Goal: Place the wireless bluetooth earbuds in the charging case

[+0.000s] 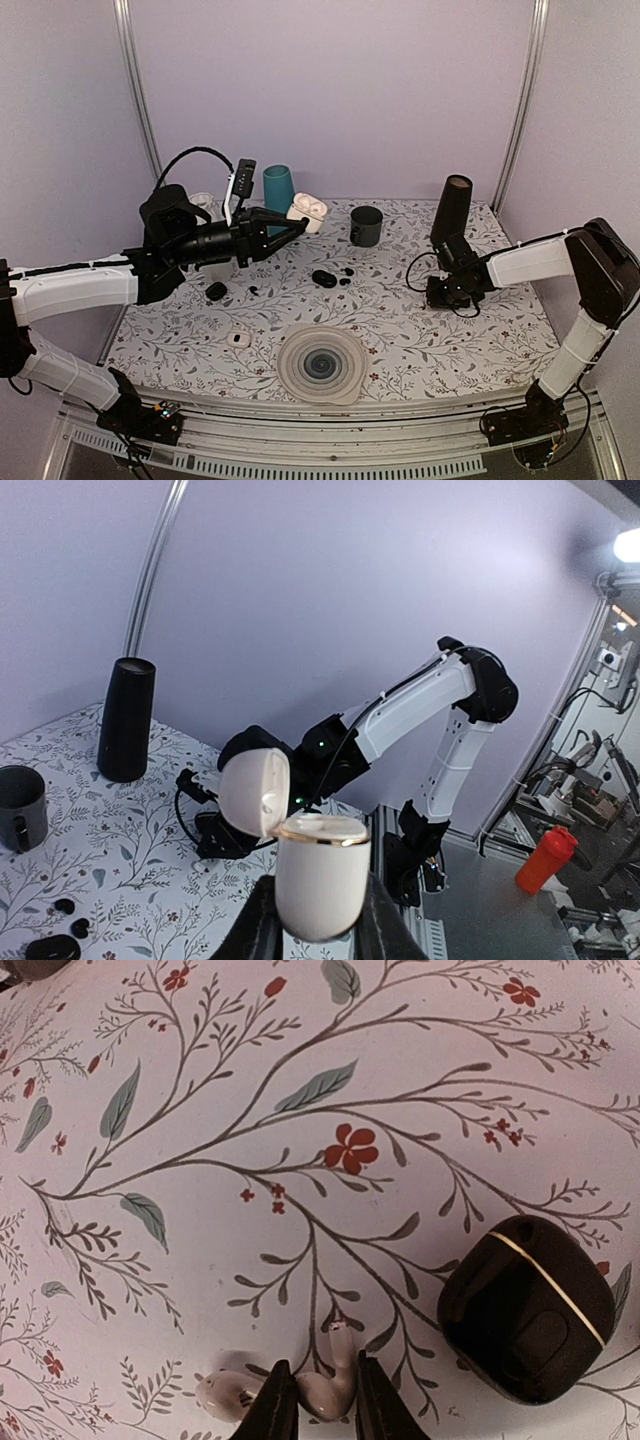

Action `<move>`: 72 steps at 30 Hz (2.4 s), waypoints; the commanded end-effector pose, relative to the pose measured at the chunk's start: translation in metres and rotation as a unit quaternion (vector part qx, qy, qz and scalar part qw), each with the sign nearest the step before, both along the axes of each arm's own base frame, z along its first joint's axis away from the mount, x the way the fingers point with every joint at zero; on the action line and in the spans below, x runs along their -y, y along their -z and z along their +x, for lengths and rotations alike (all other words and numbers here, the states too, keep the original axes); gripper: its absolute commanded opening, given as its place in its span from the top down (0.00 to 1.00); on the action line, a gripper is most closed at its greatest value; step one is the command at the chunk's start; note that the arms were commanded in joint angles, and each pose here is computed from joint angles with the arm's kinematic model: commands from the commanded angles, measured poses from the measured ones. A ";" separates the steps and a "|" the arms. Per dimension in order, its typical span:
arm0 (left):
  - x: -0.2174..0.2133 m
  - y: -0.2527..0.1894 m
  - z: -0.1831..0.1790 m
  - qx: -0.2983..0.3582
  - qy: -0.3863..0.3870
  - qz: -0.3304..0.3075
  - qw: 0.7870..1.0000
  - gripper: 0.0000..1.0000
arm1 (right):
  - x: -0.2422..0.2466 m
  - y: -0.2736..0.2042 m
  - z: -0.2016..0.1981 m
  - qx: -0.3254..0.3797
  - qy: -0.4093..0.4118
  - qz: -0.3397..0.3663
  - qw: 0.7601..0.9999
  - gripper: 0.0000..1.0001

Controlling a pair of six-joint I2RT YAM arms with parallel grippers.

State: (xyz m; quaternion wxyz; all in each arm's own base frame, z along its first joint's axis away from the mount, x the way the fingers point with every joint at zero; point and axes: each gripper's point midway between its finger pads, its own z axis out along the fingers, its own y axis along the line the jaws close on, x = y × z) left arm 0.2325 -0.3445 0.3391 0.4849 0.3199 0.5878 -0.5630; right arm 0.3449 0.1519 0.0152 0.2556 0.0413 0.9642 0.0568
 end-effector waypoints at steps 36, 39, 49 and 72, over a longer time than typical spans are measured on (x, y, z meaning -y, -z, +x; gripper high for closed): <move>-0.006 -0.005 0.002 0.009 -0.005 -0.010 1.000 1.00 | -0.024 -0.018 -0.050 -0.037 -0.052 -0.027 0.998 0.44; -0.006 -0.006 0.002 0.009 -0.005 -0.010 1.000 1.00 | -0.028 -0.022 -0.047 -0.033 -0.053 -0.018 0.998 0.44; -0.006 -0.004 0.003 0.008 -0.007 -0.008 1.000 1.00 | -0.049 -0.028 -0.048 -0.033 -0.074 0.030 0.996 0.48; -0.007 -0.004 0.002 0.010 -0.008 -0.009 1.000 1.00 | -0.031 0.002 -0.050 -0.066 -0.066 -0.088 0.992 0.39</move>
